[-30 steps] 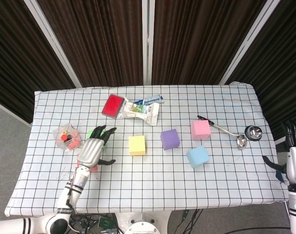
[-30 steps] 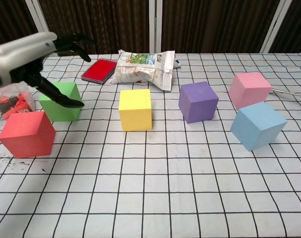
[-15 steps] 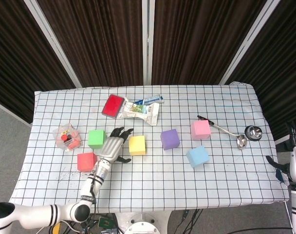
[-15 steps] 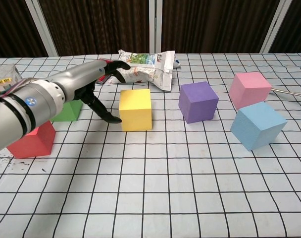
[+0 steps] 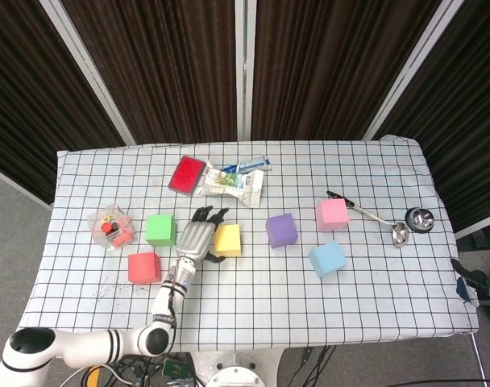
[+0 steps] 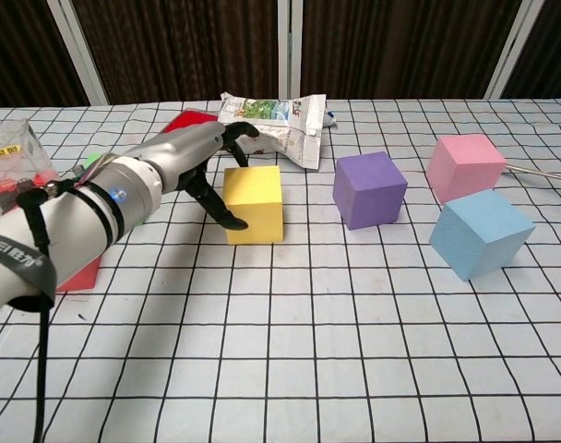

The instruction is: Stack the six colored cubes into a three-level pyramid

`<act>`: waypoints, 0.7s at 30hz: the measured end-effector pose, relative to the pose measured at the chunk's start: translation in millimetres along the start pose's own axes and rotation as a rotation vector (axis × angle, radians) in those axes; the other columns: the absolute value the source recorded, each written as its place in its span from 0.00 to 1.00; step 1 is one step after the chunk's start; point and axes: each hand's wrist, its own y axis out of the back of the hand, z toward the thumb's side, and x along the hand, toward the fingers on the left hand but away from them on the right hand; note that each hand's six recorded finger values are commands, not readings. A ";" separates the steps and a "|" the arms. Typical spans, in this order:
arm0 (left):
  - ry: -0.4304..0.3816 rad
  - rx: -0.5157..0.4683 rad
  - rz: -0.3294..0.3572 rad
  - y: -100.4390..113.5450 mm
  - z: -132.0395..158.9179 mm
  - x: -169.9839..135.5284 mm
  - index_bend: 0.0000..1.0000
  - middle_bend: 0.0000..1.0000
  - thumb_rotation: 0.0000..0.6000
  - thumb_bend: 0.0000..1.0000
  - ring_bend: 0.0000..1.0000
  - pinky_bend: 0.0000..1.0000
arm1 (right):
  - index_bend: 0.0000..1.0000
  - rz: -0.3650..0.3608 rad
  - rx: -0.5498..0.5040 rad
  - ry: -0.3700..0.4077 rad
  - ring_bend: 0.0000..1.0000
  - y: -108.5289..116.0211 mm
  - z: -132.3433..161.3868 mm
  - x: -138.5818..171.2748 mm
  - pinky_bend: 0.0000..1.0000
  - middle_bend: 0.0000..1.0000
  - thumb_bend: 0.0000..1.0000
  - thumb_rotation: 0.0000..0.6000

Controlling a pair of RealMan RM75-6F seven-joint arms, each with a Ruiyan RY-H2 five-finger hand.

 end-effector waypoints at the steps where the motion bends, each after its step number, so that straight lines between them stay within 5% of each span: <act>1: 0.001 0.002 0.003 -0.7 0.8 1.7 0.07 0.30 1.00 0.00 0.00 0.00 | 0.00 0.001 -0.001 -0.003 0.00 -0.7 -1.1 0.0 0.00 0.00 0.04 1.00; 10: -0.016 -0.003 0.032 -0.4 9.9 10.5 0.07 0.42 1.00 0.10 0.03 0.00 | 0.00 0.019 0.001 -0.010 0.00 -5.2 -4.2 -0.3 0.00 0.00 0.04 1.00; 21: -0.113 0.010 0.038 9.8 23.7 17.7 0.08 0.44 1.00 0.12 0.04 0.01 | 0.00 0.034 0.009 0.010 0.00 -9.4 4.8 -2.0 0.00 0.00 0.05 1.00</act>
